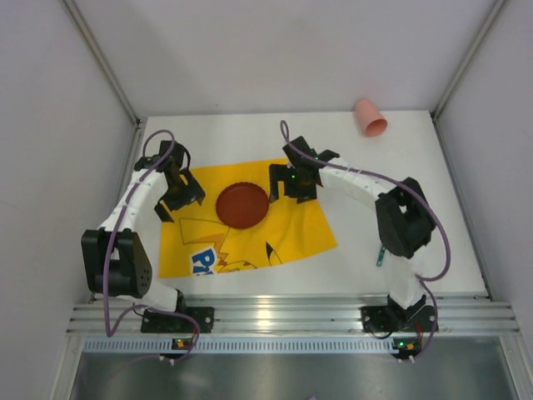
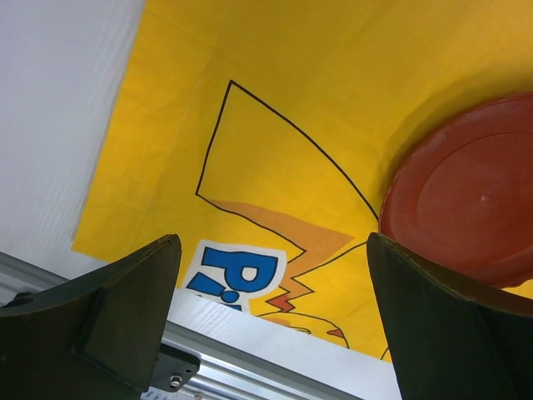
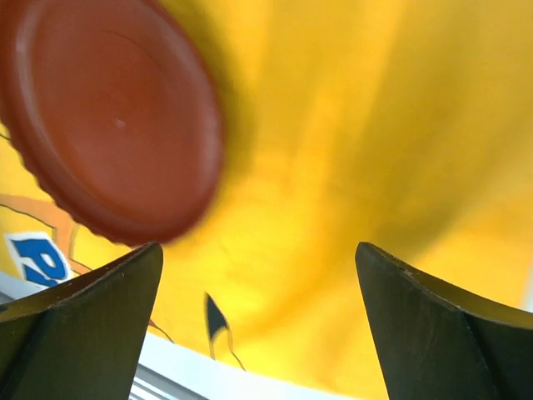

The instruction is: Set the dinner table for one person

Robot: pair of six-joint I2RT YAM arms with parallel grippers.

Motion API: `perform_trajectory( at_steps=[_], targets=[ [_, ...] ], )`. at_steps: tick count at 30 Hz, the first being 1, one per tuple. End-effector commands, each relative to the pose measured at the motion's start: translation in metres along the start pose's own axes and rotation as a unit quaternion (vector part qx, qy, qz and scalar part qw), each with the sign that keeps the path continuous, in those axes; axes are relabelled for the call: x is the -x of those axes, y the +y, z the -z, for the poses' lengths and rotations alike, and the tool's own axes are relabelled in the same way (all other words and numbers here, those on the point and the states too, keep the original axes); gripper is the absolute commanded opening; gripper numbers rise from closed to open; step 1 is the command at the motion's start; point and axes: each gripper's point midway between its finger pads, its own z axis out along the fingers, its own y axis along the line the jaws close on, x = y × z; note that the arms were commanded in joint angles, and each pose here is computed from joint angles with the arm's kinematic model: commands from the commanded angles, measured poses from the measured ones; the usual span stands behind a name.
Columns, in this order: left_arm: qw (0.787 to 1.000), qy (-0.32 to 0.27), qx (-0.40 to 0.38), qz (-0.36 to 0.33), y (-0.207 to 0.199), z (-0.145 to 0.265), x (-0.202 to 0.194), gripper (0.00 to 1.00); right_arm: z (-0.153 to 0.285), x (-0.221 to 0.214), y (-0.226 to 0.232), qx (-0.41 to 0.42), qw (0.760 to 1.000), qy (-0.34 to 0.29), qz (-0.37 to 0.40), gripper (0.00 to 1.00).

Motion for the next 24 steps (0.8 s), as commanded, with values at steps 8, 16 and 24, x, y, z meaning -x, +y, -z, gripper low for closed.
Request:
perform_trajectory(
  at_steps=[8,16,24],
  targets=[
    [1.000,0.010,-0.007,-0.009,-0.008,-0.017,-0.001,0.98,0.151,-0.006,-0.150,-0.069,0.984,-0.140,-0.089,1.00],
    [0.999,0.034,-0.027,-0.012,-0.025,-0.025,-0.001,0.95,0.113,-0.034,-0.172,-0.052,0.989,-0.088,-0.108,0.85],
    [0.999,0.024,-0.022,-0.016,-0.018,-0.016,0.000,0.95,0.082,-0.050,-0.149,0.016,0.992,-0.056,-0.110,0.72]
  ],
)
